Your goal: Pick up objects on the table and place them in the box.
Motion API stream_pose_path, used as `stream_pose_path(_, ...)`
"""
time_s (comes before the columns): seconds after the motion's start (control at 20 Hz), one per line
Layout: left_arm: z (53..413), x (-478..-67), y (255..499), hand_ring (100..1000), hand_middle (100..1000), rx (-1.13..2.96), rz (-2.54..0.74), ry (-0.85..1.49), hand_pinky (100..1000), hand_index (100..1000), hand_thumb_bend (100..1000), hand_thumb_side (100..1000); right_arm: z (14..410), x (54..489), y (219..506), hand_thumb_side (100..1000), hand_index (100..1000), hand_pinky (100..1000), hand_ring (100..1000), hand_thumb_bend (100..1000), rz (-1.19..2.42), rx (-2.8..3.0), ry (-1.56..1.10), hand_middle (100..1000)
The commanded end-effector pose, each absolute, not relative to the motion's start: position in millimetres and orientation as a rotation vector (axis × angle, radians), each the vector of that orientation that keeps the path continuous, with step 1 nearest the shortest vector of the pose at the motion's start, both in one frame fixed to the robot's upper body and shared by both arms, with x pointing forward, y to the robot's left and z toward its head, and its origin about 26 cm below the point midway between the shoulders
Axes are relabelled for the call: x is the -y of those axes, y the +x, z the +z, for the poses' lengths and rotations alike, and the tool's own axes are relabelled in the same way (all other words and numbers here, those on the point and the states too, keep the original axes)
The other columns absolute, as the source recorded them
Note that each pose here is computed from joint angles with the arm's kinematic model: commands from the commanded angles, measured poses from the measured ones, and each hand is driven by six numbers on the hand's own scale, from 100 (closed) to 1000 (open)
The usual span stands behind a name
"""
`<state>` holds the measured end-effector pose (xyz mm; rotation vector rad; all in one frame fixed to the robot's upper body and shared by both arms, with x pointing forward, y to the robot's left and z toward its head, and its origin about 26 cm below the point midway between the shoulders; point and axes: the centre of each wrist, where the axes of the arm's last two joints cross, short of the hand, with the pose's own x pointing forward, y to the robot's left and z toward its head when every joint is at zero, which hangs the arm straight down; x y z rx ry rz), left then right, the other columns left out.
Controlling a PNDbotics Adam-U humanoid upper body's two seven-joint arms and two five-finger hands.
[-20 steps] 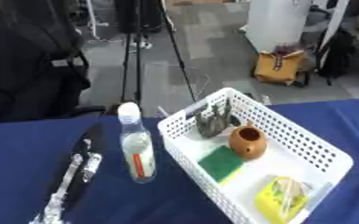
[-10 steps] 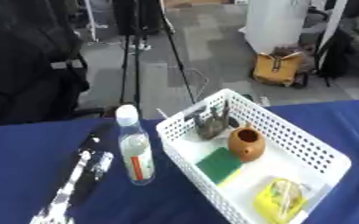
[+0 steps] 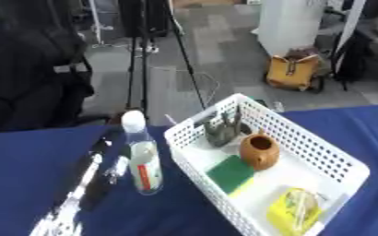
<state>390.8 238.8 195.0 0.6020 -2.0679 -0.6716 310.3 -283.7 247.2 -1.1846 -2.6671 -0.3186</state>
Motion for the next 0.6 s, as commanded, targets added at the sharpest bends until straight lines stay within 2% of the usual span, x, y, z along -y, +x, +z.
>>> stream_pose_path(0.05, 208.1, -239.4, 390.6, 1000, 1000, 2.080, -0.710, 0.623, 1000, 1000, 166, 1000, 251.5, 283.4, 308.0, 815, 703, 644, 530, 100, -0.316, 2.690, -1.174, 604)
stream_pose_path(0.6, 214.1, -240.1, 394.3, 1000, 1000, 2.028, -0.747, 0.662, 1000, 1000, 144, 1000, 251.0, 282.9, 308.1, 818, 705, 643, 529, 100, -0.316, 2.694, -1.168, 603)
